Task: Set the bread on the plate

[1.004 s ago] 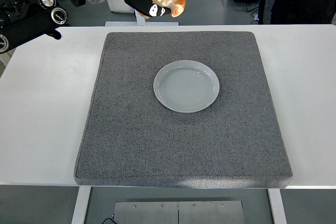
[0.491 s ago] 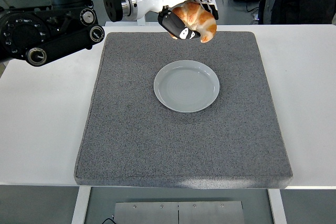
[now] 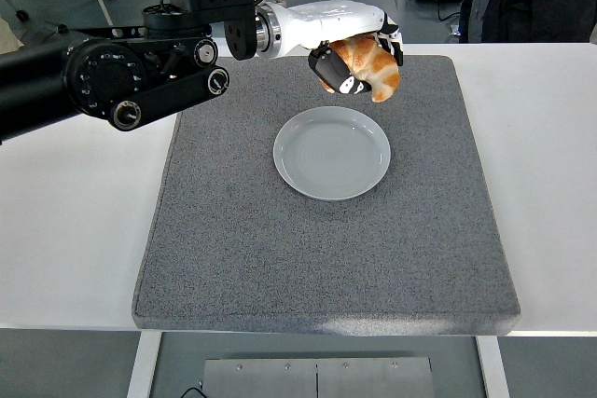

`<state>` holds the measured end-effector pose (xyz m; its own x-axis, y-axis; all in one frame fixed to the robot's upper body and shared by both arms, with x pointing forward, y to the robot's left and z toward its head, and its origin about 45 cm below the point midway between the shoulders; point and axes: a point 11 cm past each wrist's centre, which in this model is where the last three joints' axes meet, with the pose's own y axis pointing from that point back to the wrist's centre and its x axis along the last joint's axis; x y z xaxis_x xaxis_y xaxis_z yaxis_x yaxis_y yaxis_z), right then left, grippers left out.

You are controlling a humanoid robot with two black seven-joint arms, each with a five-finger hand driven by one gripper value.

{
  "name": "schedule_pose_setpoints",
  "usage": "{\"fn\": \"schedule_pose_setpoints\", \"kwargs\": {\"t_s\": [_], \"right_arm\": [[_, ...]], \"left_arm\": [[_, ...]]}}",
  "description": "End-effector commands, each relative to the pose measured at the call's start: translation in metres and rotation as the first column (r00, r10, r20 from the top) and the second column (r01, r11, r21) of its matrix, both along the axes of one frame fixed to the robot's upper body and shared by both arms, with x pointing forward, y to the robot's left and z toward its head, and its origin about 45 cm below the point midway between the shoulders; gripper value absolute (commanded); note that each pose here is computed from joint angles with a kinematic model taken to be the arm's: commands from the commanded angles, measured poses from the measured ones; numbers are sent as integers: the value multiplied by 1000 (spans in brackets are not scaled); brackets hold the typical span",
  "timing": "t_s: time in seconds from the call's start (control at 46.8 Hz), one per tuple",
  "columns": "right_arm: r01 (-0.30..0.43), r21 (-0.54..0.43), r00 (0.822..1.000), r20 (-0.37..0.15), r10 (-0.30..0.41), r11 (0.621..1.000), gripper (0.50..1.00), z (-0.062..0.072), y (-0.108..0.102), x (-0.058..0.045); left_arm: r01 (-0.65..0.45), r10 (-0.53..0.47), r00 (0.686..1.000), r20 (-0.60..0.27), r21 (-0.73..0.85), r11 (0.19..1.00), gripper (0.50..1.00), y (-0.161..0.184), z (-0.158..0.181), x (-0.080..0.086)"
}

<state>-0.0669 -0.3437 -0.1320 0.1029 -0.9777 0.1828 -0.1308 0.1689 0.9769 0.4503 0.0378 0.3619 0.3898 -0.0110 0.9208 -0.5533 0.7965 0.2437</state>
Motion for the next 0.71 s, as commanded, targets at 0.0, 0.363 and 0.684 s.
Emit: {"fn": "schedule_pose_setpoints", "kwargs": {"t_s": [0.0,0.363,0.684], "right_arm": [[0,-1,1000,0,0,1000,1000,0,0,0],[0,-1,1000,2,0,1000,1000,0,0,0],[0,1,1000,0,0,1000,1000,0,0,0]], "left_arm": [[14,-14,1000,-9,19,1000,500,-6,-10,-4],[-28,30,999,-27,68,997,500,5,-59,1],[-42,47,997,-55,88,995,500,12,-93,-1]]}}
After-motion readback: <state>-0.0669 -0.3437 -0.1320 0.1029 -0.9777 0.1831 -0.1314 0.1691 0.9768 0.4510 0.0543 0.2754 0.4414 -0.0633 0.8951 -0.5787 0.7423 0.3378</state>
